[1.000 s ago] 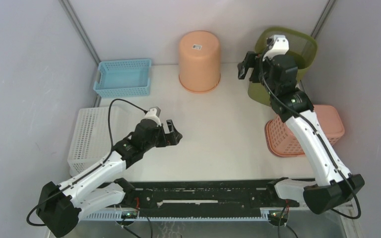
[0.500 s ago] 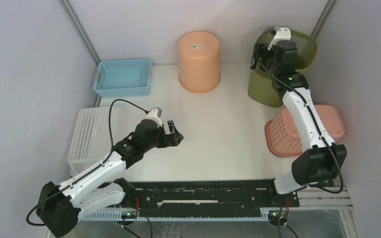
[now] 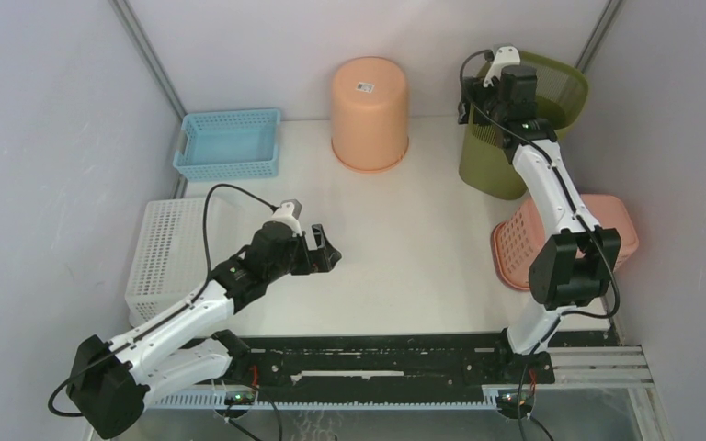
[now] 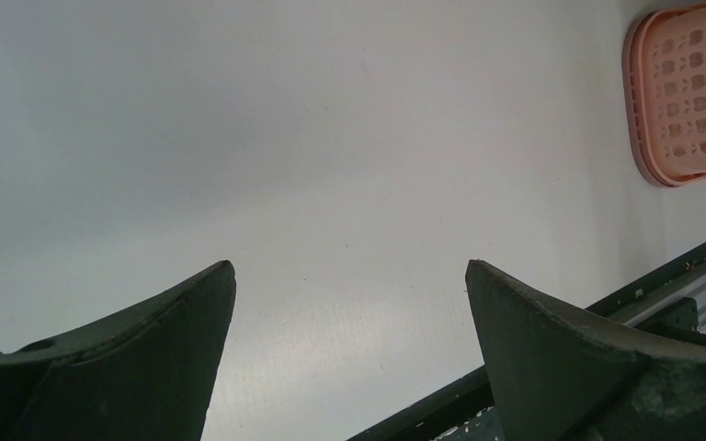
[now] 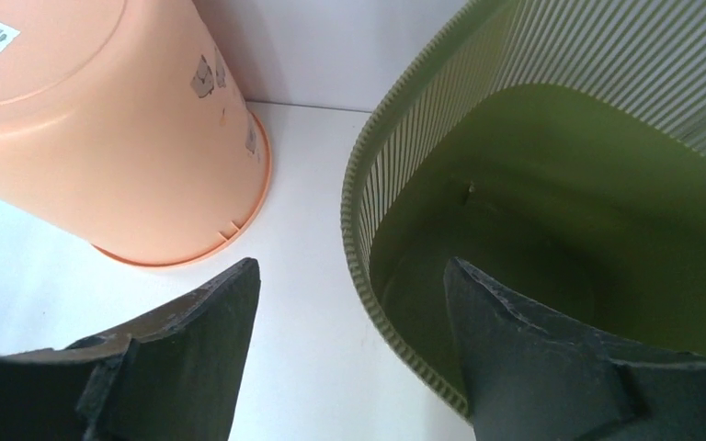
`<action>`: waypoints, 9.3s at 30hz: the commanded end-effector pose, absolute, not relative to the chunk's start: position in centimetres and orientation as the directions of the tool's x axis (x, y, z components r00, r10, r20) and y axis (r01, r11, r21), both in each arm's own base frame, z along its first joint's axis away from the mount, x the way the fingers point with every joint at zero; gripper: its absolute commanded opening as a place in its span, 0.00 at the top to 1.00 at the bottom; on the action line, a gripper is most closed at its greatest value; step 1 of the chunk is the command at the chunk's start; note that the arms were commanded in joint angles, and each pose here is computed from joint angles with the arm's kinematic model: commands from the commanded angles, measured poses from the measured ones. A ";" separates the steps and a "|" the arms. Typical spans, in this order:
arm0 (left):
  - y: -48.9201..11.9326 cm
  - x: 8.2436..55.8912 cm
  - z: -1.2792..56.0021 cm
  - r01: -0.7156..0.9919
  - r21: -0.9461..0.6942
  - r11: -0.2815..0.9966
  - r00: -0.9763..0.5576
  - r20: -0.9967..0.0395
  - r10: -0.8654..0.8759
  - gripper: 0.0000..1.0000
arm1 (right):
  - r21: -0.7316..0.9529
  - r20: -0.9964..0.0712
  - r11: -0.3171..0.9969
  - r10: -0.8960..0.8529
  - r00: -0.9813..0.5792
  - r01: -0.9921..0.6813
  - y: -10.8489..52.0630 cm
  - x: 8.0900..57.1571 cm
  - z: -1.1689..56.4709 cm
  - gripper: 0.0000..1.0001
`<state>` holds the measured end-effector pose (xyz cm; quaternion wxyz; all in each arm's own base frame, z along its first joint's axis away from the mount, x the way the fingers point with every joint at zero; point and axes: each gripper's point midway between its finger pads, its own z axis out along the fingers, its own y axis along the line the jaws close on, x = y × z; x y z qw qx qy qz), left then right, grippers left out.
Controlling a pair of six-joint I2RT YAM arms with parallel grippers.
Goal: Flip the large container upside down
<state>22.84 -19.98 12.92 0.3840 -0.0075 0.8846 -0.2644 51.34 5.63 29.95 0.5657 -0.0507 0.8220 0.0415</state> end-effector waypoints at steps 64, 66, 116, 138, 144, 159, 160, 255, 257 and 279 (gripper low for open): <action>-19.4 22.4 13.9 0.188 -0.479 0.858 -0.679 -0.695 -0.239 0.00 | -0.100 -0.798 0.593 -0.528 -0.292 -0.799 27.4 18.2 30.2 0.46; -19.4 22.4 13.8 0.189 -0.479 0.857 -0.680 -0.694 -0.238 0.00 | -0.102 -0.805 0.598 -0.519 -0.287 -0.795 26.9 18.1 31.1 0.46; -17.6 21.5 13.8 0.126 -0.484 0.866 -0.661 -0.692 -0.291 0.00 | -0.125 -0.482 0.913 -0.398 -0.781 -0.388 30.4 25.1 23.8 0.67; -17.8 21.4 13.5 0.137 -0.500 0.855 -0.664 -0.687 -0.295 0.00 | -0.020 -0.516 0.898 -0.385 -0.765 -0.439 30.2 24.5 27.1 1.00; -17.3 21.2 14.2 0.131 -0.498 0.857 -0.648 -0.698 -0.306 0.00 | 0.209 -0.679 0.836 -0.249 -0.690 -0.507 31.1 25.3 33.6 1.00; -15.9 20.4 18.2 0.140 -0.538 0.831 -0.579 -0.726 -0.372 0.00 | 0.692 -0.654 0.546 0.196 -0.731 -0.472 27.4 27.9 38.1 1.00; -15.7 20.3 18.4 0.139 -0.540 0.830 -0.575 -0.726 -0.376 0.00 | 0.731 -0.625 0.514 0.239 -0.744 -0.449 27.1 28.3 37.4 1.00; -9.2 16.5 34.8 0.197 -0.598 0.777 -0.302 -0.791 -0.532 0.00 | 0.833 0.342 -0.541 0.330 -0.880 0.120 44.1 40.2 22.8 0.51; -9.3 16.5 34.8 0.198 -0.598 0.777 -0.303 -0.791 -0.532 0.00 | 0.843 0.340 -0.523 0.342 -0.876 0.122 43.7 40.2 22.2 0.43; -10.3 17.1 34.4 0.205 -0.605 0.769 -0.324 -0.783 -0.530 0.00 | 0.937 0.304 -0.319 0.536 -0.788 0.145 35.0 39.1 15.8 0.29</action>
